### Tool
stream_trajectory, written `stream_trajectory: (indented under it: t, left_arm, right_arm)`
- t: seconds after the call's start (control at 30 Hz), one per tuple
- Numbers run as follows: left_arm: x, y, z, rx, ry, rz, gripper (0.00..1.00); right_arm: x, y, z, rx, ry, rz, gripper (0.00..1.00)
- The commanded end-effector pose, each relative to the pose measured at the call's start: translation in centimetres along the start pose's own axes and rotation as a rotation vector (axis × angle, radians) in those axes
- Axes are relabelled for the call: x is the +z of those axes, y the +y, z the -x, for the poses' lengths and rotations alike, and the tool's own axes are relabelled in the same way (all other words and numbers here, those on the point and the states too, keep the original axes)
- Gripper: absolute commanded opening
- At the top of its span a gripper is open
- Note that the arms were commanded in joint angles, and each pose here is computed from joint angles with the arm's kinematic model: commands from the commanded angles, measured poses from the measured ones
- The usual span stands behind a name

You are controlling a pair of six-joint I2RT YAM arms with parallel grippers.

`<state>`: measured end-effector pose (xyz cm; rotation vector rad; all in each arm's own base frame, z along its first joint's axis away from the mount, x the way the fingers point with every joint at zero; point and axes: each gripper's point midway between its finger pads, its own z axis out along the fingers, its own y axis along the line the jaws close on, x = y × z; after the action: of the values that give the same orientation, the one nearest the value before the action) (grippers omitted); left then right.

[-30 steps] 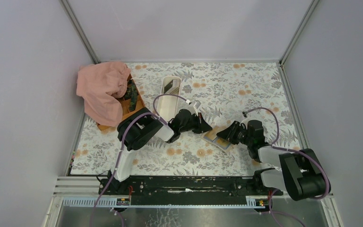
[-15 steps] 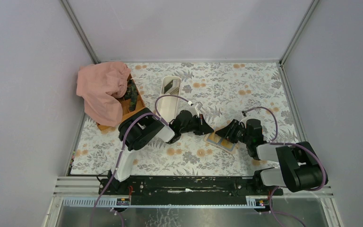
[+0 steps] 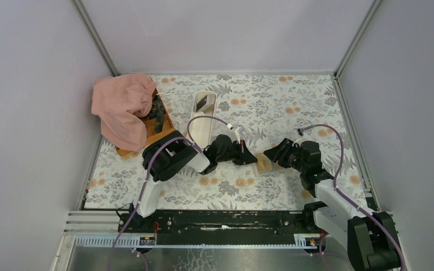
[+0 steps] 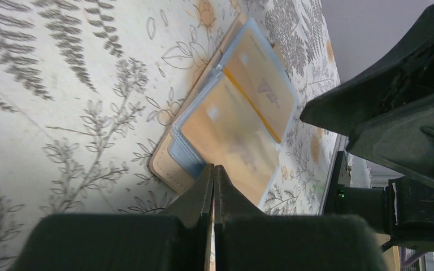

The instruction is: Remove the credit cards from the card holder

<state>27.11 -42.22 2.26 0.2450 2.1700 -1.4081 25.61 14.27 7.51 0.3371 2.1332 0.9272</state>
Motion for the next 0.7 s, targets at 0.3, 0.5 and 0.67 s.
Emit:
stream_trajectory:
  t: [0.3, 0.5, 0.67]
  left_arm:
    - [0.1, 0.2, -1.9, 0.045, 0.066, 0.071, 0.00]
    - [0.0, 0.8, -1.7, 0.060, 0.071, 0.113, 0.00]
    - [0.1, 1.0, -1.9, 0.056, 0.077, 0.118, 0.00]
  right_arm:
    - [0.6, -4.3, -0.2, -0.085, 0.030, -0.202, 0.52]
    - [0.7, -4.9, -0.9, -0.094, 0.048, -0.205, 0.51]
    - [1.0, -3.3, -2.5, -0.056, 0.100, -0.087, 0.51]
